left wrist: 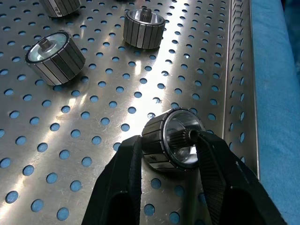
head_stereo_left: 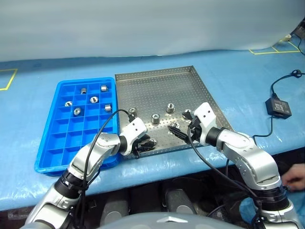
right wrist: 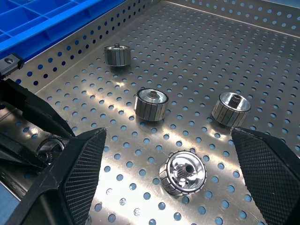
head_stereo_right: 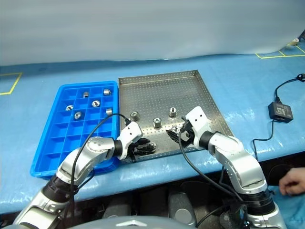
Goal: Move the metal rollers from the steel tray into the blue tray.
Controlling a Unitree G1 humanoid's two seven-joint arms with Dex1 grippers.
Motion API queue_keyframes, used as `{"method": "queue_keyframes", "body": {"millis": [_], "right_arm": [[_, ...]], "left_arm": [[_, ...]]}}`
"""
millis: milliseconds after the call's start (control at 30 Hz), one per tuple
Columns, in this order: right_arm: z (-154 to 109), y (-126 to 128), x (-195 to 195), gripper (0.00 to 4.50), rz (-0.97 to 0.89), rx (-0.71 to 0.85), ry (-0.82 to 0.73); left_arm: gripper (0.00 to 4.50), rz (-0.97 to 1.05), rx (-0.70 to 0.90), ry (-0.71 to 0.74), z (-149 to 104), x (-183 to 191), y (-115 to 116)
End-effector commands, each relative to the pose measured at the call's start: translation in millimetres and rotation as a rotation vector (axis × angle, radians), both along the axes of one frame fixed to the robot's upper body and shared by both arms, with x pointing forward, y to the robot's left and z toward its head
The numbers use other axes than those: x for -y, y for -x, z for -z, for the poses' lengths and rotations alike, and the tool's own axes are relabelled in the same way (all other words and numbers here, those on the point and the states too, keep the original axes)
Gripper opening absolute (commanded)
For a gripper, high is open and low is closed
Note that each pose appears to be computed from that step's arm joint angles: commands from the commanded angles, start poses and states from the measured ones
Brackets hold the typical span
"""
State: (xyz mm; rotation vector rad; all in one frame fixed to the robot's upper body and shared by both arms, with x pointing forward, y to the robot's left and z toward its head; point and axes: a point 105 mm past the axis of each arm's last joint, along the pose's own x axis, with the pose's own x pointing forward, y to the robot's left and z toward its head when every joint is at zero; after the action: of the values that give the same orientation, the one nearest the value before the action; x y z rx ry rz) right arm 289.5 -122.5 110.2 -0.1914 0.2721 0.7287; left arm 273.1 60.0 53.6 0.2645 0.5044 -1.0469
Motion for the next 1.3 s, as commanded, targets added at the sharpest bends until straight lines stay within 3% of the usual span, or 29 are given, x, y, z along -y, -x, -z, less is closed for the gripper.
{"method": "queue_keyframes", "body": {"millis": [33, 200, 367, 467, 600, 800, 967, 1300], "right_arm": [[-13, -4, -1, 4.5, -0.005, 0.053, -0.012], [-9, -2, -6, 4.5, -0.037, 0.032, -0.022], [-13, 3, -15, 4.5, -0.115, 0.042, -0.056], [-13, 4, -21, 4.5, -0.15, 0.044, -0.066], [-13, 1, -28, 4.5, -0.183, 0.044, -0.073], [-10, -10, -30, 4.5, -0.172, 0.034, -0.057], [-8, -11, -31, 4.5, -0.186, 0.021, -0.052], [-15, -19, -25, 4.5, -0.145, 0.051, -0.025]], "left_arm": [[1.4, -0.049, 0.045, 0.076, -18, -5, -9], [1.4, -0.112, 0.079, 0.095, -29, -13, -16], [1.4, -0.197, 0.136, 0.209, -60, -24, -20], [1.4, -0.352, 0.215, 0.245, -81, -50, -26], [1.4, -0.743, 0.327, 0.244, -99, -112, -30], [1.4, -1.035, 0.314, 0.097, -78, -164, -9], [1.4, -1.297, 0.356, 0.038, -73, -203, -12], [1.4, -1.374, 0.322, 0.061, -57, -205, -26]]}}
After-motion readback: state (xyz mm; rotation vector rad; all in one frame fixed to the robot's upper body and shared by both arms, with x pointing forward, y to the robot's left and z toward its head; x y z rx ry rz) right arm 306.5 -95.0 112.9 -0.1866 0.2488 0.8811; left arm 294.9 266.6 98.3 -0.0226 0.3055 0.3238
